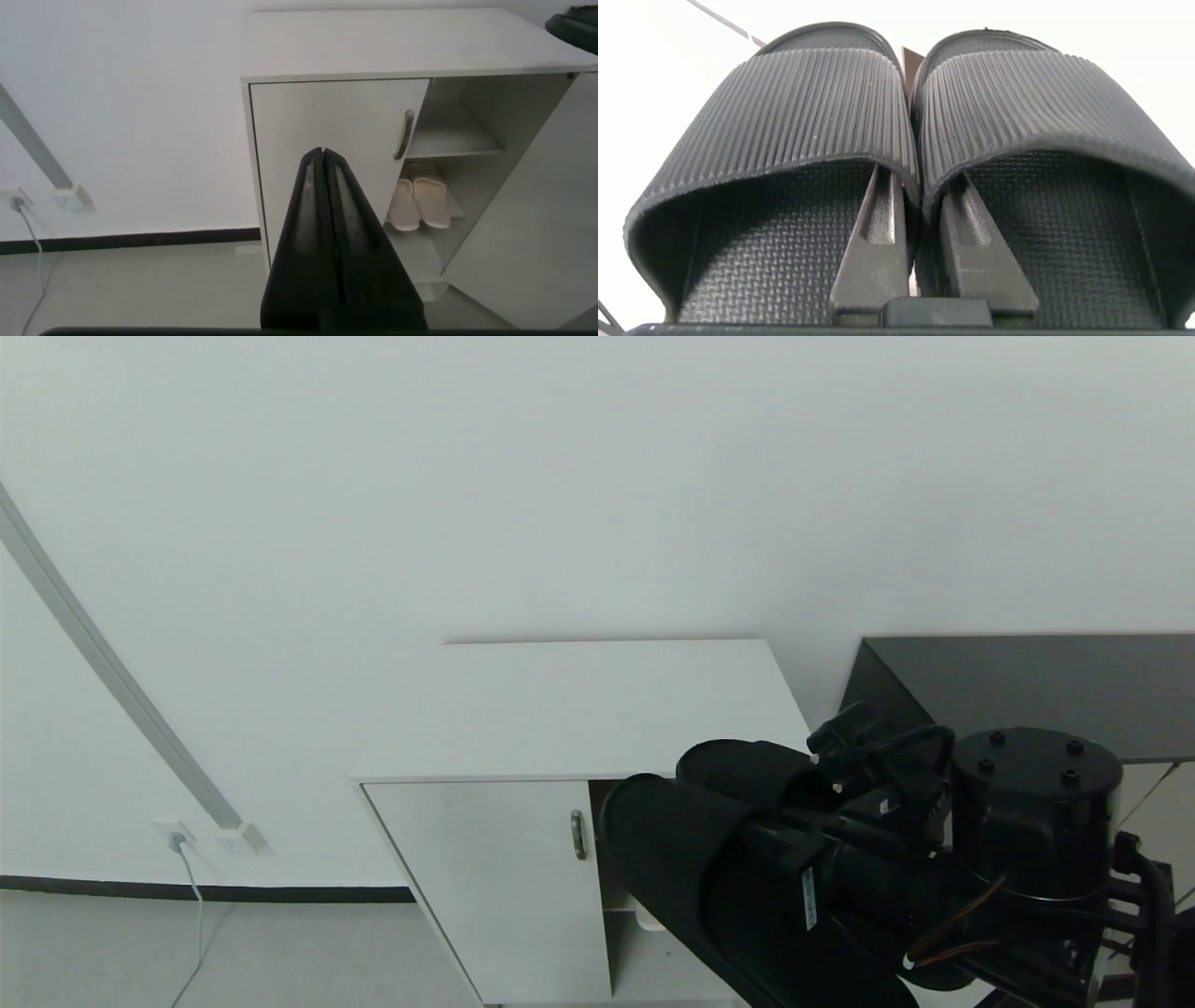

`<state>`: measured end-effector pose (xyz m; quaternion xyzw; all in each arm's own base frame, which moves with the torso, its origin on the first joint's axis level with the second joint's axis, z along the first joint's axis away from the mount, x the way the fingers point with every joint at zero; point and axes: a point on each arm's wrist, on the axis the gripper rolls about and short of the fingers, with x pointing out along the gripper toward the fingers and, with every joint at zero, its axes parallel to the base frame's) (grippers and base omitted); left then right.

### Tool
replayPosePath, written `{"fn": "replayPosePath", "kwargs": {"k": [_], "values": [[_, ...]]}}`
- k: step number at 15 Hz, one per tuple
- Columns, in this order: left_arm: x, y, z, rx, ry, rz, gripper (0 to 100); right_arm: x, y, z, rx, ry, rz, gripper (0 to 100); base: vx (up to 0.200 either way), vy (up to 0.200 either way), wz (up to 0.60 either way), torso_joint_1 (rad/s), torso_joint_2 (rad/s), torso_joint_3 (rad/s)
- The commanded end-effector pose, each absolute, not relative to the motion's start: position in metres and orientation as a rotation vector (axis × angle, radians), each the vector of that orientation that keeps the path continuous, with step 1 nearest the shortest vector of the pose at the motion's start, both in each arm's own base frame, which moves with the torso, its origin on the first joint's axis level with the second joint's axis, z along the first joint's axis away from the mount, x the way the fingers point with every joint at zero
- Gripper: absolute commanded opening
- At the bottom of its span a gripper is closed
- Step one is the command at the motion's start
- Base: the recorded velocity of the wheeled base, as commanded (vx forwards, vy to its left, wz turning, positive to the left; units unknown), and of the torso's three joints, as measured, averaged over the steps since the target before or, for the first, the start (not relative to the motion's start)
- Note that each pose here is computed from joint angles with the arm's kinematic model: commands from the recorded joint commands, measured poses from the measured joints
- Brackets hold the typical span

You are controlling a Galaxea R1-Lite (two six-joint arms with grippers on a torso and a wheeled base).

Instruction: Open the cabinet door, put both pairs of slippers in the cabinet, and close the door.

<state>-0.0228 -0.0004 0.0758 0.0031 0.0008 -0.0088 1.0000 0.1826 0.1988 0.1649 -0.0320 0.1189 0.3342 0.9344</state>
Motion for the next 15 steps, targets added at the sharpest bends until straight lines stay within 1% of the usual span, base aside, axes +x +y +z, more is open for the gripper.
{"fn": "replayPosePath", "kwargs": {"k": [1,5,15], "values": [[-0.0228,-0.0004,0.0758,0.006,0.001,-0.017,0,0.1821,0.1993,0.164,-0.066,0.246,0.689,0,0.0,0.0,0.0,0.0,0.0,0.0],[-0.0228,-0.0004,0.0758,0.008,0.001,-0.018,0,0.1819,0.2002,0.1626,-0.068,0.25,0.691,0,0.0,0.0,0.0,0.0,0.0,0.0],[-0.0228,-0.0004,0.0758,0.008,0.001,-0.018,0,0.1804,0.2005,0.161,-0.072,0.256,0.697,0,0.0,0.0,0.0,-0.156,0.35,0.194]]}}
